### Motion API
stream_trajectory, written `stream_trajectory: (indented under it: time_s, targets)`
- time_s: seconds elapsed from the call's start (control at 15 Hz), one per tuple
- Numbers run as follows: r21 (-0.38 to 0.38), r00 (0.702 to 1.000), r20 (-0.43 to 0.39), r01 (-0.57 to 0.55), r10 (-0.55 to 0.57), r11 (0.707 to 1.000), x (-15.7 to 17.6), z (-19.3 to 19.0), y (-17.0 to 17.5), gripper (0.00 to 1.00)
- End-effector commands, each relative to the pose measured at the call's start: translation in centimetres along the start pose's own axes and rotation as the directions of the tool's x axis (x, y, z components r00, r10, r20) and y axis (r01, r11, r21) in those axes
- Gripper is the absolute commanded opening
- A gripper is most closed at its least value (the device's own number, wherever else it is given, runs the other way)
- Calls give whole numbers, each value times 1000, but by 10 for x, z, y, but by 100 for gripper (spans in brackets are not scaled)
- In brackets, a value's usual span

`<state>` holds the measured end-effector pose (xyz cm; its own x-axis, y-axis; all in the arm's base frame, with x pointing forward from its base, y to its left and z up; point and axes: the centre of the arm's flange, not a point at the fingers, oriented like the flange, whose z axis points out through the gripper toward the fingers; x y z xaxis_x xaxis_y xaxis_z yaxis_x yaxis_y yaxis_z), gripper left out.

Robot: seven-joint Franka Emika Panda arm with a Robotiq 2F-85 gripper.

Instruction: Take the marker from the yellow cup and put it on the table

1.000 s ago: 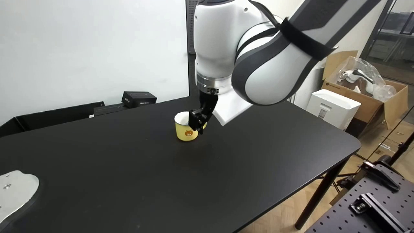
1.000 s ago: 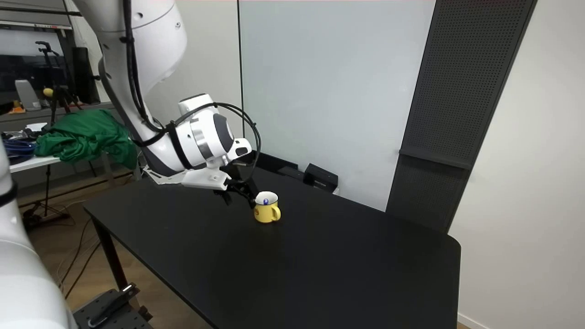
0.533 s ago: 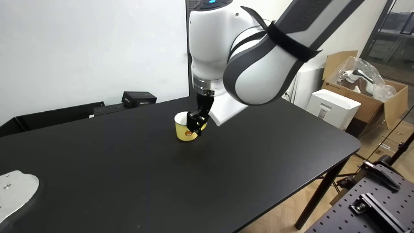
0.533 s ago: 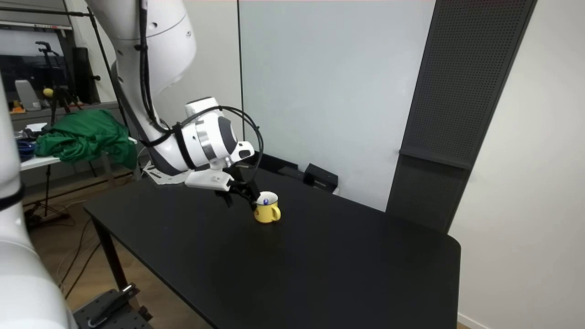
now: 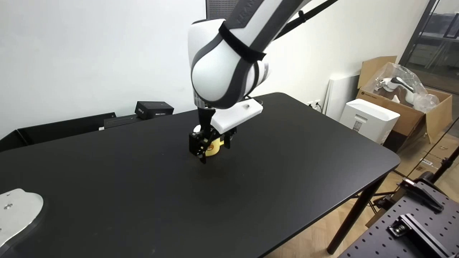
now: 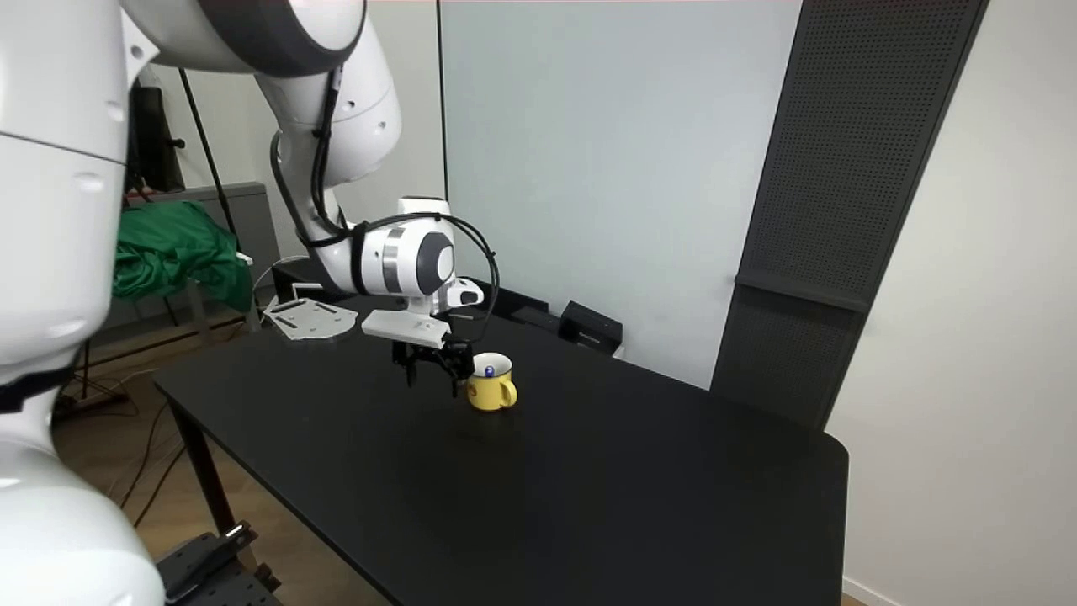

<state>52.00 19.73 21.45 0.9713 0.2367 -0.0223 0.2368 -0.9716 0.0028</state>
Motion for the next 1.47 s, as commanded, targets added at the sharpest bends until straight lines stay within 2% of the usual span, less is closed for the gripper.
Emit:
stream_trajectory:
  time_s: [0.0, 0.07, 0.13, 0.2, 0.33, 0.93, 1.4]
  targets:
    - [14, 999, 26, 31, -32, 999, 38, -10, -2, 100]
    - [-19, 1000, 0, -5, 5, 1000, 41, -15, -2, 100]
    - [-90, 998, 3, -58, 59, 994, 45, -19, -3, 100]
    - [-17, 1000, 0, 5, -5, 1000, 28, -10, 2, 100]
    - [-59, 1000, -8, -24, 24, 998, 35, -17, 3, 100]
    - [-66, 999, -10, -36, 36, 997, 36, -17, 2, 100]
    - [-63, 991, -125, -52, 44, 997, 49, -41, 33, 100]
